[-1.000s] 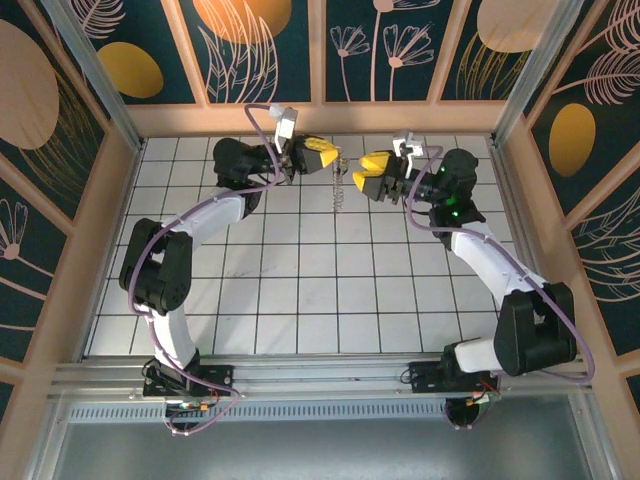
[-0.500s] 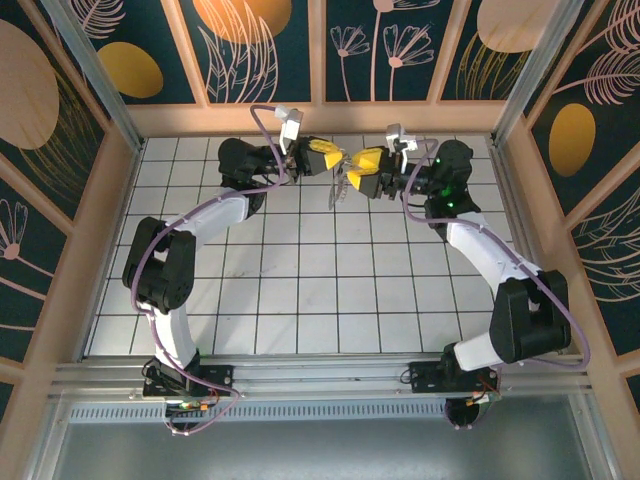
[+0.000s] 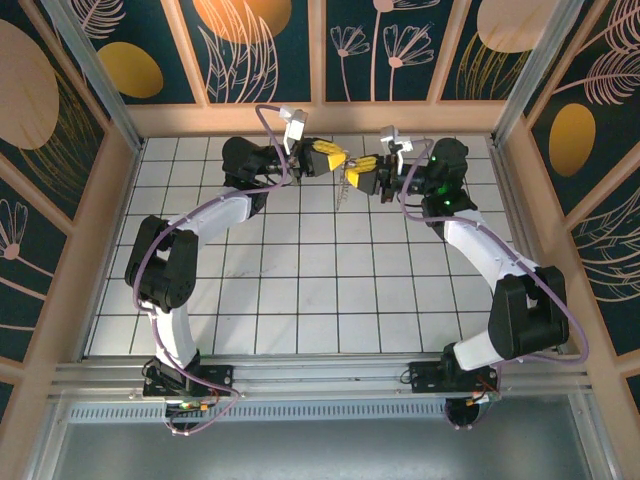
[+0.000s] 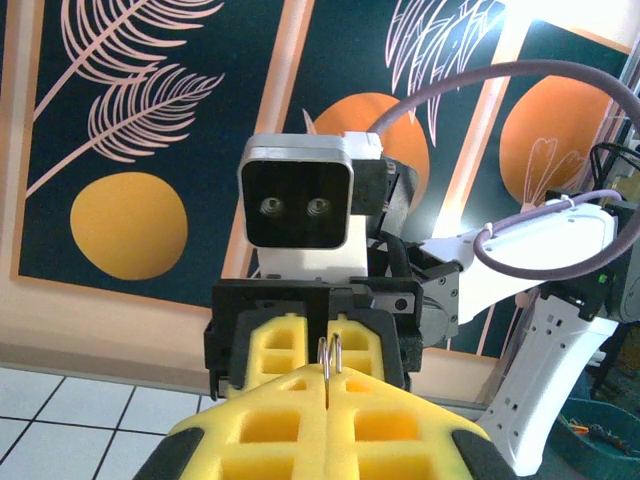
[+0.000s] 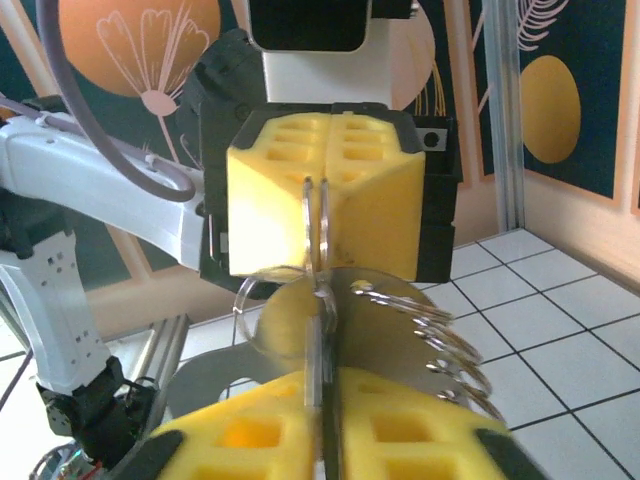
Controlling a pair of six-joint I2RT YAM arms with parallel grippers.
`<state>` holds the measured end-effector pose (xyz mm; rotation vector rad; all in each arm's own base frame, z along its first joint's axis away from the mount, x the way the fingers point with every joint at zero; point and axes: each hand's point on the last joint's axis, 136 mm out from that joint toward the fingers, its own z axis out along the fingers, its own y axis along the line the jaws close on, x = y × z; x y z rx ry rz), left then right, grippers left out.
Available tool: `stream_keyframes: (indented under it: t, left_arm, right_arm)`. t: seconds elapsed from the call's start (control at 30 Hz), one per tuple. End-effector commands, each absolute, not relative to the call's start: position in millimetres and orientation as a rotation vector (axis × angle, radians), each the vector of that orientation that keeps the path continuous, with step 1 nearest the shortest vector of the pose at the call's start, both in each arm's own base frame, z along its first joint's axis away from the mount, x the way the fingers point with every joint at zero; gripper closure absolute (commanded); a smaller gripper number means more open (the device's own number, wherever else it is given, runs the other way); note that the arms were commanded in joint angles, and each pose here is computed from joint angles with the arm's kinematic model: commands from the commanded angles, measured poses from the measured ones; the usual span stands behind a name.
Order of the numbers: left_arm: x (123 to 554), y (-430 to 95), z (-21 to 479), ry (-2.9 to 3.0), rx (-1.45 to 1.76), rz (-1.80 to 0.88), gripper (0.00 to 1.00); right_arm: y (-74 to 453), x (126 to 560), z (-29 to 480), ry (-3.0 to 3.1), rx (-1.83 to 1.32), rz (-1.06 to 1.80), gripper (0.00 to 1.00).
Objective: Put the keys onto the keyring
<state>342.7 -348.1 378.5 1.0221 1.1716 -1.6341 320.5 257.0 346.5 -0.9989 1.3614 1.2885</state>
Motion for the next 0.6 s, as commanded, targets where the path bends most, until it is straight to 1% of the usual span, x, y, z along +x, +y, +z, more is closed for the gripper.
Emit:
stream_keyframes:
  t: [0.0,0.03,0.3,0.57]
  left_arm:
    - [339,-350,392,1.106,1.056,-1.606,1.00]
    - [339,-350,392,1.105,1.056,-1.605,1.00]
    - [339,-349,396,1.092,1.050,-1.595,1.00]
    - [338,-349,396,1.092,1.043,-1.600,1.00]
  right_arm:
    - [261,314,355,1.316,-1.058,1.287,0.96]
    - [260,314,353,1.324,-1.057,1.289,1.00]
    - [262,318,346,1.353,-1.056,1.293,1.00]
    - [280,321,341,1.366,-1.097,1.329,1.00]
